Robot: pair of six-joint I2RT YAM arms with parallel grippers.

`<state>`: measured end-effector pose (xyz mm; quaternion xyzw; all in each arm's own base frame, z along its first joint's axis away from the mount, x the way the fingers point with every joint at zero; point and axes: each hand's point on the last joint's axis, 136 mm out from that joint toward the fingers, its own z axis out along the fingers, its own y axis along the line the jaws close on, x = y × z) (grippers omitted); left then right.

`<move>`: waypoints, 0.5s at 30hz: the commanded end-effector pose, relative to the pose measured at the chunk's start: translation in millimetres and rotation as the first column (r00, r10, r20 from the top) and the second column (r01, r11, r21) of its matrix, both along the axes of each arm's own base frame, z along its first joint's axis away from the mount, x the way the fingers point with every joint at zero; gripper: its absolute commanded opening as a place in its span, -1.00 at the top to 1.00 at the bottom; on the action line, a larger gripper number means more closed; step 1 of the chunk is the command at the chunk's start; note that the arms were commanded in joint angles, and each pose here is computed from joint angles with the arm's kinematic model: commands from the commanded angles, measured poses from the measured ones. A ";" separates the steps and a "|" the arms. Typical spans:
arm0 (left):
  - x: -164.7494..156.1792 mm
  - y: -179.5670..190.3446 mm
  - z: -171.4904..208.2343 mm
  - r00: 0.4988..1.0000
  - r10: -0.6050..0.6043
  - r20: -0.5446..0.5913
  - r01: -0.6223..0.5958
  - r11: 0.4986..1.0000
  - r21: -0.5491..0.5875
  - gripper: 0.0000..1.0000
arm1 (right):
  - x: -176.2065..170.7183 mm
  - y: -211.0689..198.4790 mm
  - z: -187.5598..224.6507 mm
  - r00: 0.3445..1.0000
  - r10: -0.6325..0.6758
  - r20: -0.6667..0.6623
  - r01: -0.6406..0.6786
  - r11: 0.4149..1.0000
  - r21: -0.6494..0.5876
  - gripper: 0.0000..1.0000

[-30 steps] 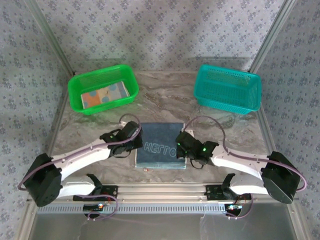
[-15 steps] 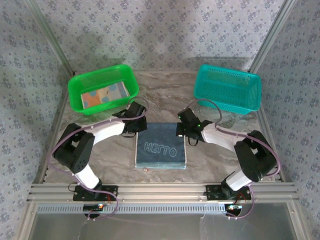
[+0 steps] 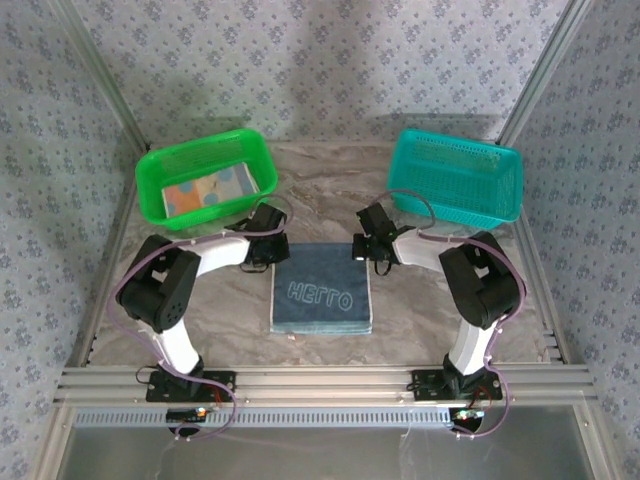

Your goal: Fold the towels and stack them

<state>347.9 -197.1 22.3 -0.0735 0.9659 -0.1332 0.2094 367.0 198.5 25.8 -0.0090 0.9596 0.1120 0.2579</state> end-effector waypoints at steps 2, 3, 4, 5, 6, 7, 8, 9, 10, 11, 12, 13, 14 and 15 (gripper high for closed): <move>-20.0 17.0 -19.9 0.998 0.004 -0.070 -0.001 0.999 0.047 1.00 | -10.7 -10.5 -12.3 0.999 0.029 -0.039 -0.031 0.998 -0.047 1.00; -19.9 16.5 -14.2 0.998 0.003 -0.059 -0.001 0.999 0.039 1.00 | -10.3 -10.3 -7.4 0.999 0.032 -0.030 -0.033 0.998 -0.044 1.00; -18.6 15.9 -7.2 0.999 0.002 -0.046 0.000 0.999 0.033 1.00 | -9.2 -9.8 -2.5 0.999 0.034 -0.020 -0.035 0.999 -0.041 1.00; -17.0 14.9 2.2 1.000 -0.002 -0.030 0.003 1.000 0.026 1.00 | -7.6 -9.4 4.5 0.999 0.038 -0.007 -0.038 0.998 -0.040 1.00; -14.7 14.3 12.6 1.000 -0.009 -0.010 0.009 1.000 0.020 1.00 | -6.0 -8.1 10.9 0.999 0.042 0.004 -0.042 0.999 -0.034 1.00; -12.3 14.1 21.3 1.000 -0.012 0.008 0.012 1.000 0.018 1.00 | -4.4 -6.8 16.6 0.999 0.046 0.013 -0.045 0.999 -0.030 1.00; -8.8 14.8 30.6 1.000 -0.013 0.027 0.012 1.000 0.014 1.00 | -1.8 -6.1 22.8 0.999 0.047 0.026 -0.046 0.999 -0.030 1.00; -5.4 14.5 38.1 0.999 -0.018 0.045 0.018 1.000 0.009 0.92 | 0.4 -6.2 27.7 0.998 0.044 0.035 -0.043 0.999 -0.032 1.00; -1.8 15.5 43.2 0.998 -0.019 0.059 0.019 1.000 0.007 0.87 | 2.6 -6.6 31.0 0.998 0.040 0.041 -0.039 0.999 -0.033 0.99; 1.8 16.5 46.7 0.997 -0.021 0.068 0.021 1.000 0.009 0.80 | 4.9 -6.4 34.4 0.998 0.038 0.047 -0.036 0.999 -0.035 0.96; 4.8 17.4 48.4 0.997 -0.022 0.071 0.022 1.000 0.009 0.73 | 6.5 -6.3 36.3 0.998 0.035 0.049 -0.033 0.999 -0.035 0.88; 7.4 18.3 47.4 0.997 -0.022 0.067 0.021 1.000 0.011 0.67 | 7.9 -6.4 36.1 0.998 0.033 0.048 -0.031 0.999 -0.035 0.75; 9.5 18.6 46.4 0.998 -0.023 0.063 0.022 1.000 0.013 0.64 | 8.9 -6.8 34.5 0.999 0.025 0.041 -0.023 0.999 -0.035 0.73; 12.2 18.5 44.3 0.998 -0.023 0.061 0.022 1.000 0.014 0.59 | 10.5 -7.5 33.4 0.999 0.017 0.037 -0.015 0.999 -0.035 0.73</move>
